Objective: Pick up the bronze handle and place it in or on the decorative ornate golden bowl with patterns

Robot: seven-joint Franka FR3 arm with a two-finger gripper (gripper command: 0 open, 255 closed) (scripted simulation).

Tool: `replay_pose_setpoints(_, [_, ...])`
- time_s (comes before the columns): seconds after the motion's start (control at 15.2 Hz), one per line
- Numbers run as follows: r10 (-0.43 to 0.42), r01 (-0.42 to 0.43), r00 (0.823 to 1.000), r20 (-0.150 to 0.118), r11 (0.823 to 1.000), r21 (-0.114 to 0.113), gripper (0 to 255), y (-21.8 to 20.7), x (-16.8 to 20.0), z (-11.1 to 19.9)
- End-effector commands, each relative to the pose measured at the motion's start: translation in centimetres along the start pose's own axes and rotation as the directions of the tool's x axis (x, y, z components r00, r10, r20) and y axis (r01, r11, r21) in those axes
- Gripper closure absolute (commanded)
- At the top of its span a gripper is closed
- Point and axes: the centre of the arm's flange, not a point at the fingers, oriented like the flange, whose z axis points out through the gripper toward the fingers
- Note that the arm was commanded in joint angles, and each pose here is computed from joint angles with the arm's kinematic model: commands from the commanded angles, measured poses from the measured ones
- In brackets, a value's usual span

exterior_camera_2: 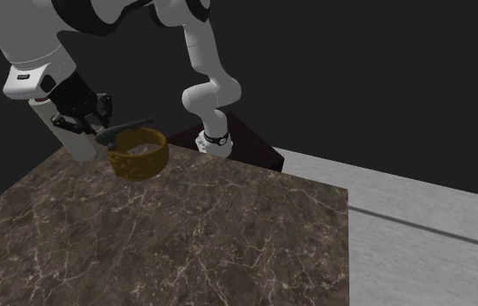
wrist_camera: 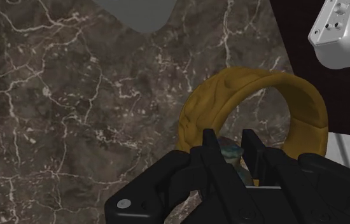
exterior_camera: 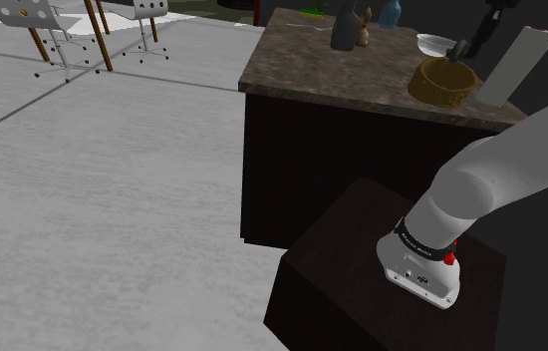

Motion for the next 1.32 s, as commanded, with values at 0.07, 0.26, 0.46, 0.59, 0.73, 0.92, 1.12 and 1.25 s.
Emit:
replay_pose_setpoints(0.07, [-0.001,0.001,1.000,0.000,1.000,0.000,255,0.2,0.0,1.6])
replay_pose_setpoints(0.26, [-0.001,0.001,1.000,0.000,1.000,0.000,255,0.2,0.0,1.9])
replay_pose_setpoints(0.46, [-0.001,0.001,1.000,0.000,1.000,0.000,255,0.2,0.0,1.9])
replay_pose_setpoints(0.59, [-0.001,0.001,1.000,0.000,1.000,0.000,255,0.2,0.0,1.9])
replay_pose_setpoints(0.73, [-0.001,0.001,1.000,0.000,1.000,0.000,0,0.2,0.0,1.9])
replay_pose_setpoints(0.92, [-0.001,0.001,1.000,0.000,1.000,0.000,0,0.2,0.0,1.9])
replay_pose_setpoints(1.12, [-0.001,0.001,1.000,0.000,1.000,0.000,0,0.2,0.0,-0.8])
replay_pose_setpoints(1.25, [-0.001,0.001,1.000,0.000,1.000,0.000,0,0.2,0.0,-3.1])
